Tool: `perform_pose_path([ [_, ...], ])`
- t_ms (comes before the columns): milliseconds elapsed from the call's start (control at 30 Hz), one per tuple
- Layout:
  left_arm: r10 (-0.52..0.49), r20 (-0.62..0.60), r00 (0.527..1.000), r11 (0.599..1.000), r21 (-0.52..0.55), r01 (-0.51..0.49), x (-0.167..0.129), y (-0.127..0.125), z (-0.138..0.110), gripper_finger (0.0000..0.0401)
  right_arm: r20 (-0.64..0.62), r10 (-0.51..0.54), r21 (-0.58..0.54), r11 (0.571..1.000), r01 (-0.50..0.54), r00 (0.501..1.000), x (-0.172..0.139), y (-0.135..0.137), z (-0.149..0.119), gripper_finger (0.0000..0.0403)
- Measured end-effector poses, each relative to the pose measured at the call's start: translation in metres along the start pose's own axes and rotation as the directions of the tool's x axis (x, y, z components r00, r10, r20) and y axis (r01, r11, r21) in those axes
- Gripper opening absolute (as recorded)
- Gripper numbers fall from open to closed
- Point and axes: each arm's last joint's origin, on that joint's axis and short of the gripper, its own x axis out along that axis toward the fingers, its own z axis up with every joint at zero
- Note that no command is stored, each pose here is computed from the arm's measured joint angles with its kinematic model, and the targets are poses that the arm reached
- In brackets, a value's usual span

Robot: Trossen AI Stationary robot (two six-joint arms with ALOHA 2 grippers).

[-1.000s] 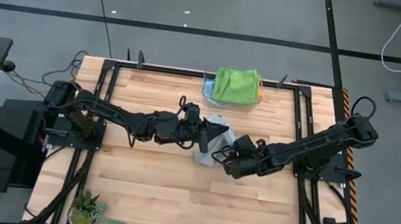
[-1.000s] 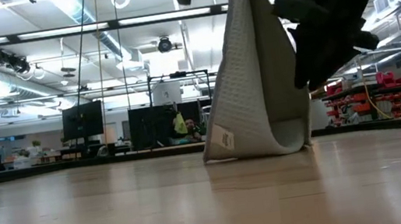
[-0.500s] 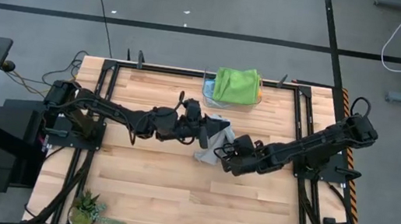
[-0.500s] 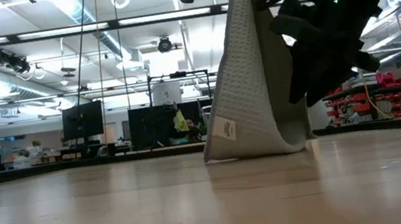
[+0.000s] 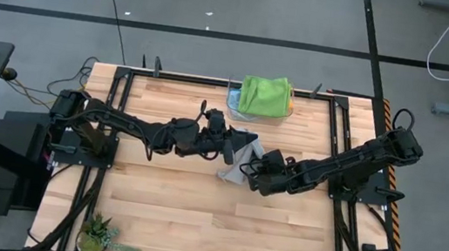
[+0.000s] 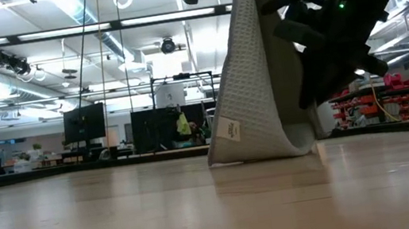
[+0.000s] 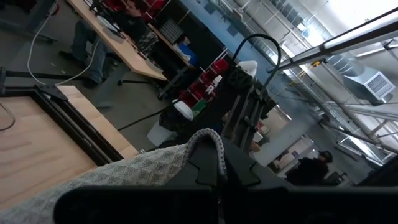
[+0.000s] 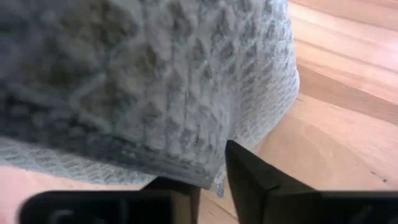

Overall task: Fold microfiber towels
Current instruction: Fold the gray microfiber cloth

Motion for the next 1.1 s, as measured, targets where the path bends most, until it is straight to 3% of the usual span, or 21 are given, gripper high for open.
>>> perform_pose_path([
  [167, 0.001, -0.001, 1.000, 1.000, 0.002, -0.001, 0.000, 0.000, 0.000, 0.0004, -0.001, 0.000, -0.048, 0.999, 0.000, 1.000, 0.000, 0.000, 0.000, 0.0009],
  [467, 0.012, -0.013, 1.000, 0.999, 0.032, -0.012, 0.000, 0.001, -0.001, 0.0004, -0.047, 0.017, -0.111, 0.994, -0.022, 0.999, -0.017, 0.009, -0.008, 0.0004],
  [767, 0.074, -0.085, 0.994, 0.995, 0.080, -0.067, -0.001, 0.007, -0.009, 0.0004, -0.074, -0.103, -0.227, 0.970, 0.084, 0.992, -0.072, 0.017, -0.019, 0.0002],
  [933, 0.162, -0.166, 0.973, 0.978, 0.157, -0.136, -0.006, 0.014, -0.014, 0.0004, -0.078, -0.121, -0.295, 0.951, 0.093, 0.990, -0.109, 0.022, -0.019, 0.0002],
  [1100, 0.320, -0.229, 0.919, 0.921, 0.304, -0.245, -0.023, 0.017, -0.007, 0.0004, -0.083, -0.097, -0.351, 0.935, 0.062, 0.992, -0.145, 0.023, -0.012, 0.0001],
])
